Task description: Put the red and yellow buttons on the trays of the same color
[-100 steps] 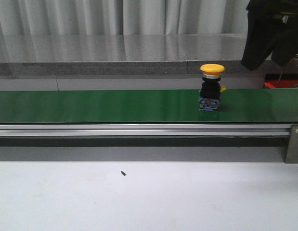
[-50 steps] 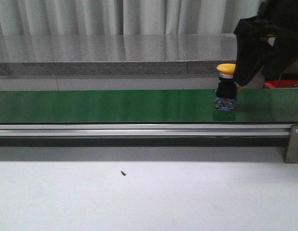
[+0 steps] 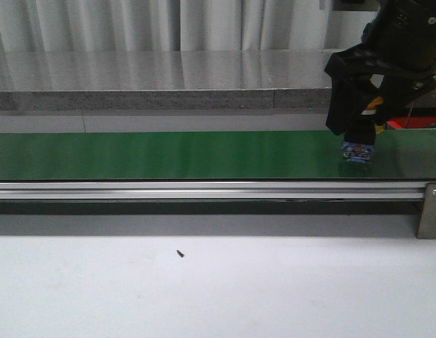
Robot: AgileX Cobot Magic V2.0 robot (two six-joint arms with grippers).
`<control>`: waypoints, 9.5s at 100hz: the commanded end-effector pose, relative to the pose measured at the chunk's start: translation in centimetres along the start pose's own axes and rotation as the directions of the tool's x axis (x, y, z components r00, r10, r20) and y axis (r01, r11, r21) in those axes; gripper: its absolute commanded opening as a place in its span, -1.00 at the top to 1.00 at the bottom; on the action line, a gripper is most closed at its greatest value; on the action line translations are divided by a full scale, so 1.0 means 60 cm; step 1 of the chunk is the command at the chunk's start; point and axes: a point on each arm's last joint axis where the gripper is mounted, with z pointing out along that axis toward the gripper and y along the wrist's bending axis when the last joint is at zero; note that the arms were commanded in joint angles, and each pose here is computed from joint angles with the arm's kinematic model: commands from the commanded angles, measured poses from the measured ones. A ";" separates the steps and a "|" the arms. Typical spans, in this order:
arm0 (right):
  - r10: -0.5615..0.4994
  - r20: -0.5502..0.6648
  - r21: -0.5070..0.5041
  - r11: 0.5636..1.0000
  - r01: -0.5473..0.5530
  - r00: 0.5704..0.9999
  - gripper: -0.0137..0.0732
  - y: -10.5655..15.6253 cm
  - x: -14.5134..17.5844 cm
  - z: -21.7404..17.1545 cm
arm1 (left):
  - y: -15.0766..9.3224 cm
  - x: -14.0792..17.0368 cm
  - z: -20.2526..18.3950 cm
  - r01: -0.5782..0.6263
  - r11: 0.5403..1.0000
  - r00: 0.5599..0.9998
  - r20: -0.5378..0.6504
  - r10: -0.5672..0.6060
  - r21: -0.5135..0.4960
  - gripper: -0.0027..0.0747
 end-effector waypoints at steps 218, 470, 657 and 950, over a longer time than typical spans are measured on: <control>0.666 0.138 0.277 0.685 -0.674 0.733 0.15 -0.382 0.200 -0.139 | 0.002 -0.023 -0.007 0.016 1.000 0.996 0.088 -0.015 -0.013 0.98; 0.180 0.441 0.140 0.954 -0.266 0.879 0.35 0.013 0.228 -0.319 | 0.002 -0.023 -0.007 0.017 1.000 0.996 0.088 -0.016 -0.015 0.98; 0.176 0.449 0.141 0.954 -0.264 0.876 0.84 0.015 0.229 -0.323 | 0.274 -0.190 0.262 0.278 0.927 0.943 -0.114 -0.314 -0.250 -0.72; 0.176 0.449 0.141 0.954 -0.264 0.876 0.84 0.015 0.229 -0.323 | 0.354 -0.069 0.557 0.128 0.945 0.958 -0.208 -0.197 -0.302 -0.56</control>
